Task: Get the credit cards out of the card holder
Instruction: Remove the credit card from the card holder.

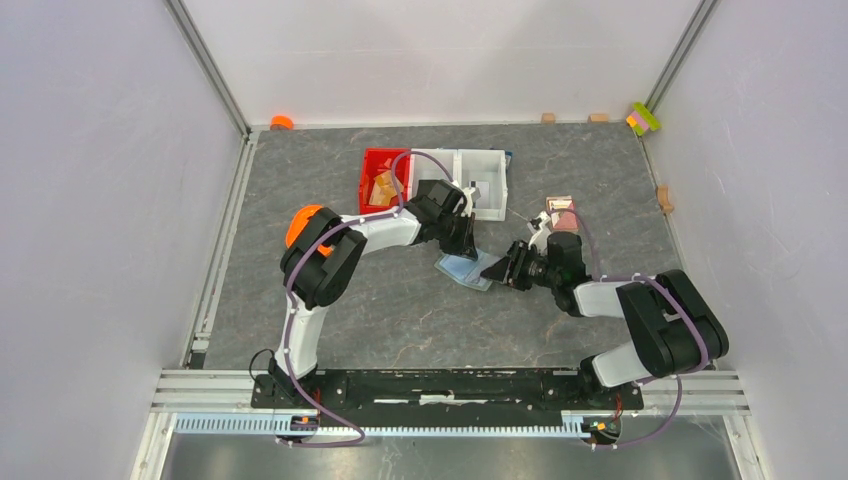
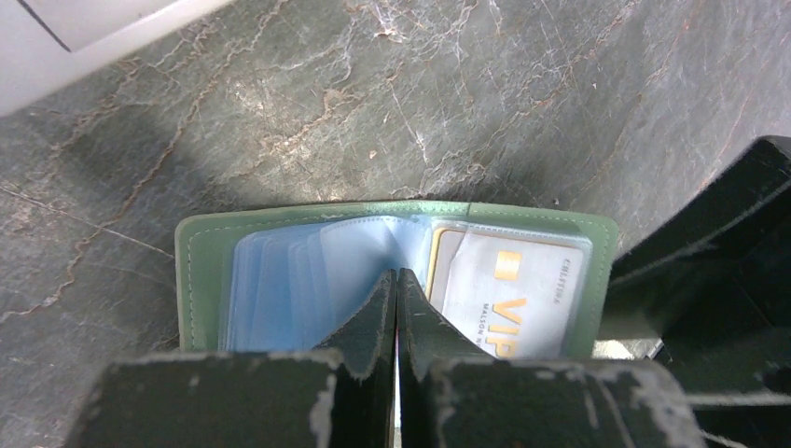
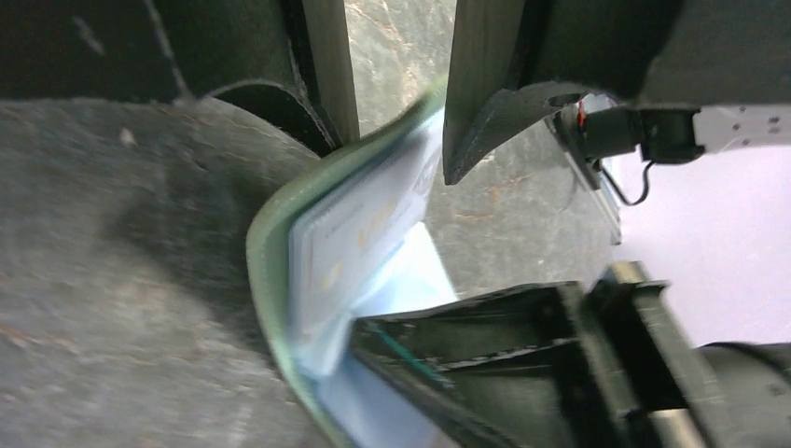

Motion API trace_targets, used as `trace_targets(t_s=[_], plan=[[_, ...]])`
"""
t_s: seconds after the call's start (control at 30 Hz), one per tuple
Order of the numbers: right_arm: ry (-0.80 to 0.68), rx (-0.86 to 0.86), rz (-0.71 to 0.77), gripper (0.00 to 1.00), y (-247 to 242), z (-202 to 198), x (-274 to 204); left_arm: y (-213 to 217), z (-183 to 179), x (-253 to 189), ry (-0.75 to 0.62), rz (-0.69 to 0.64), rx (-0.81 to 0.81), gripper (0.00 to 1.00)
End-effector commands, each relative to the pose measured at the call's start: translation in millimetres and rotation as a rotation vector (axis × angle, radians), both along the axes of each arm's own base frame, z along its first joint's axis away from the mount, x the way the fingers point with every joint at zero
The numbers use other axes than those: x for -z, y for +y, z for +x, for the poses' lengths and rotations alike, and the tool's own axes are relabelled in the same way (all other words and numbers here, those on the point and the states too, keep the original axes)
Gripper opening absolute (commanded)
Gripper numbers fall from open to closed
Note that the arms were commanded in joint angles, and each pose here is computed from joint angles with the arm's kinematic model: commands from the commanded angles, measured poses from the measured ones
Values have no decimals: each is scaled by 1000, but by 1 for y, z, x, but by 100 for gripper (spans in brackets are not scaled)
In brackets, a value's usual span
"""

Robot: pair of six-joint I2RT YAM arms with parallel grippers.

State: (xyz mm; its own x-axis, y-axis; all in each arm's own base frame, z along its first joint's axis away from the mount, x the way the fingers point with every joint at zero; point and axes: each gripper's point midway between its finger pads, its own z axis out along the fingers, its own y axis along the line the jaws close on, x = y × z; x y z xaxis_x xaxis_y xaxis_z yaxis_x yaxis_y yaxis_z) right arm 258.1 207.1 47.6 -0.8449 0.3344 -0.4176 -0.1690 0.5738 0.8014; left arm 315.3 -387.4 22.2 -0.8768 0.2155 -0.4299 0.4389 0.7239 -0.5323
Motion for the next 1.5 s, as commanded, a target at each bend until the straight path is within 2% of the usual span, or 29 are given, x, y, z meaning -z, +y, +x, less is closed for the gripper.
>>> trace_targets(t_s=[0.0,0.07,0.27,0.33,0.5,0.63,0.8,0.93,1.03,1.23,1.33,1.4,1.47], plan=[[4,96,-132,42,-18,14,12,13,-13,29,61,79,-2,2],[6,112,-146,39,-22,14,15,14,-13,27,52,76,-8,2],[-11,96,-115,7,-19,12,14,9,-12,12,27,11,-3,2],[-42,78,-109,2,-18,14,8,10,-10,1,8,-34,-9,3],[-145,37,-157,0,-24,23,-8,17,-3,-36,-92,-166,-50,5],[-213,-9,-116,0,-22,24,-23,19,-3,-61,-133,-278,-53,7],[-274,-40,-41,1,-18,22,-43,13,-10,-86,-130,-466,-7,19],[-311,-72,-20,1,-15,22,-54,9,-16,-107,-100,-638,33,20],[-317,-89,-16,1,-14,21,-57,4,-20,-113,-85,-688,70,20],[-317,-102,2,1,-12,21,-59,-2,-22,-107,-37,-683,88,20],[-315,-99,1,2,-13,23,-60,1,-16,-91,-29,-608,47,20],[-282,-66,-67,3,-20,29,-50,7,-10,-84,-61,-540,12,22],[-196,-31,-199,3,-35,35,-29,18,-2,-73,-91,-444,-45,26]])
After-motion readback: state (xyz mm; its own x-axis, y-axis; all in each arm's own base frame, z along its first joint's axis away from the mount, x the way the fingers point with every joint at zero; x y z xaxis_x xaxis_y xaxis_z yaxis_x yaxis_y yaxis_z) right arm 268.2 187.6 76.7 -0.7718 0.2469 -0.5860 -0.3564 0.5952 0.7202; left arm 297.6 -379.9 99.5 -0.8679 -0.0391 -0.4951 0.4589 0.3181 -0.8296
